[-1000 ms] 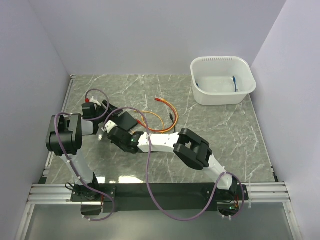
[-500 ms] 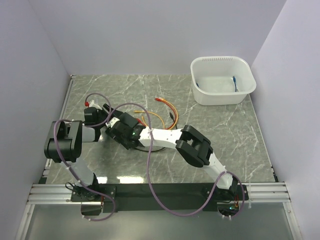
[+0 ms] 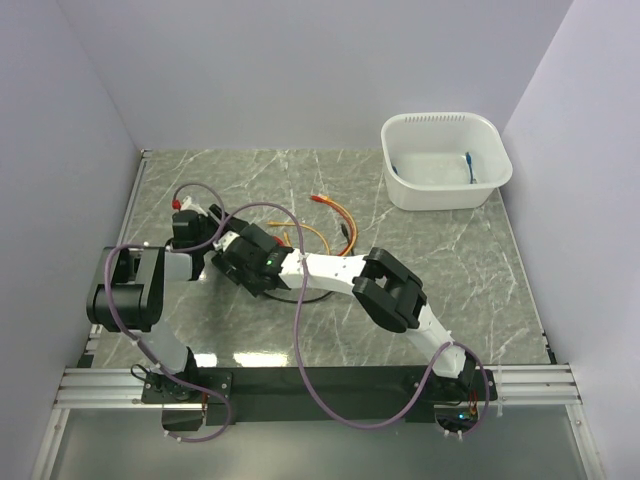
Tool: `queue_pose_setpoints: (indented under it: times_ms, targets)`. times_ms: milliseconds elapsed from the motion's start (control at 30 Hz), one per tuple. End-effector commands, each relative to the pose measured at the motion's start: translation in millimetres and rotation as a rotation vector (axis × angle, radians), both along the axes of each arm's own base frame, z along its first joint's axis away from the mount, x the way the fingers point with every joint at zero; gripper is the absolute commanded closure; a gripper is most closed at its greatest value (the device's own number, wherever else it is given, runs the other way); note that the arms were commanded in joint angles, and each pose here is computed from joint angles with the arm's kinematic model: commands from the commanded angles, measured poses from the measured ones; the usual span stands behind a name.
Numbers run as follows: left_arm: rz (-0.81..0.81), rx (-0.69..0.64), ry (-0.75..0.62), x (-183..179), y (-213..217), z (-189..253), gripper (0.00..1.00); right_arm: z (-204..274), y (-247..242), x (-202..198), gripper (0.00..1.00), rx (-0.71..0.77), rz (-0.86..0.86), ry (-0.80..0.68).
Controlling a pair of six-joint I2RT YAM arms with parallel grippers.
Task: Insert the plug into the switch port
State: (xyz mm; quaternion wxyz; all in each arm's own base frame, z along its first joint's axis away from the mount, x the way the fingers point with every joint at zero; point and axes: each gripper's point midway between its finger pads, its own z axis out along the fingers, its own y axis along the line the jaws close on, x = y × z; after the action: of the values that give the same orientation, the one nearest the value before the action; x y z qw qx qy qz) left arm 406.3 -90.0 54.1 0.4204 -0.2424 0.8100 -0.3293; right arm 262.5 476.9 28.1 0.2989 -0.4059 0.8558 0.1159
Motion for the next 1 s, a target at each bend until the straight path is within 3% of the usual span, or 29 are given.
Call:
queue_pose_setpoints:
  times_ms: [0,333,800,967]
  targets:
    - [-0.149,-0.103,0.336,-68,-38,-47,0.33,126,71,57,1.0,0.445,-0.033,-0.252]
    - [-0.034,-0.111,0.346,-66,1,-53,0.34,112,68,47,0.99,0.398,-0.024,-0.216]
    - [0.077,-0.05,0.266,-47,32,-33,0.35,125,25,28,0.49,0.359,-0.066,-0.225]
    - [0.111,-0.045,0.233,-36,40,-24,0.35,148,0,27,0.45,0.352,-0.093,-0.276]
